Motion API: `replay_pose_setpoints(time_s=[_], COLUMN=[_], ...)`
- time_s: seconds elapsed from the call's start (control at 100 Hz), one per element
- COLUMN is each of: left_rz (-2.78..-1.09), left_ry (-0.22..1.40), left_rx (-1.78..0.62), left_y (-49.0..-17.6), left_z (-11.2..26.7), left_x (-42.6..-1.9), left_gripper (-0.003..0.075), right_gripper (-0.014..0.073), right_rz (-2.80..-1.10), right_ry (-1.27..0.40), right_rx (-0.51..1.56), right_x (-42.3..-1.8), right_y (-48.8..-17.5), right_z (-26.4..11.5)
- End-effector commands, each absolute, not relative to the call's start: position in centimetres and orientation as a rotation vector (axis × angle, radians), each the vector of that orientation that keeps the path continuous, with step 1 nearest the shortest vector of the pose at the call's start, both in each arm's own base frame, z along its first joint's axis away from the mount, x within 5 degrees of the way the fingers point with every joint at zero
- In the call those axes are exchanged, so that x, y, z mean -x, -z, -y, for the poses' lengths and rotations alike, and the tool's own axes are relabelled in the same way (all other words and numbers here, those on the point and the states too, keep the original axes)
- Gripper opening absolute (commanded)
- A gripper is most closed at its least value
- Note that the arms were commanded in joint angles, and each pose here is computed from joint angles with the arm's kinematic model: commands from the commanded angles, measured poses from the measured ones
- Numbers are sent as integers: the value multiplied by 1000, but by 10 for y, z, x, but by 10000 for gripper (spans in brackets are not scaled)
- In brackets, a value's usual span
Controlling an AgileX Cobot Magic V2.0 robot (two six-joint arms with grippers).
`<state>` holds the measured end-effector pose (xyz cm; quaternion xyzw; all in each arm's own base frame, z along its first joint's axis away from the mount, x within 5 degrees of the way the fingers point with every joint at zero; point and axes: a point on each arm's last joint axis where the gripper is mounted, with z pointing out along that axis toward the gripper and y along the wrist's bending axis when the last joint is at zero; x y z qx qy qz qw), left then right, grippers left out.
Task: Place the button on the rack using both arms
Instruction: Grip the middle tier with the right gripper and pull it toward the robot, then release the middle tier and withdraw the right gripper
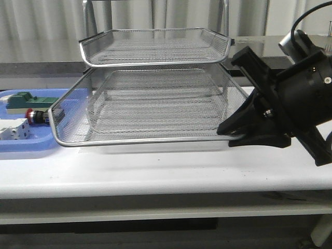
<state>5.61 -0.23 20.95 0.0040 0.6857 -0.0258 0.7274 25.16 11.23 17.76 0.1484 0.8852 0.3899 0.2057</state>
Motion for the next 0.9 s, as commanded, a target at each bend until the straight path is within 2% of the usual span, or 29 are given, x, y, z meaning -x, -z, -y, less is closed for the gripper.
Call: replay_pose_setpoints(time_s=[0.0, 0.08, 0.3, 0.39, 0.89], left_rz=[-1439, -1439, -1439, -1439, -1439], left_ry=[76, 76, 76, 76, 76], left_rx=[-5, -5, -5, -5, -5], left_y=[-207, -207, -207, -207, -207], left_z=[3, 3, 3, 3, 3], left_x=[-54, -54, -54, -54, -54], left_gripper=[-20, -20, -20, -20, -20], right_gripper=[17, 82, 452, 540, 551], right_rz=[-2461, -2461, -2461, -2460, -2300], right_ry=[-1033, -1030, -1030, -1026, -933], right_rx=[-222, -223, -223, -210, -53], right_x=[-247, -247, -247, -247, -225], right_y=[-186, -186, -186, -187, -238], right_z=[-113, -113, -113, -113, -102])
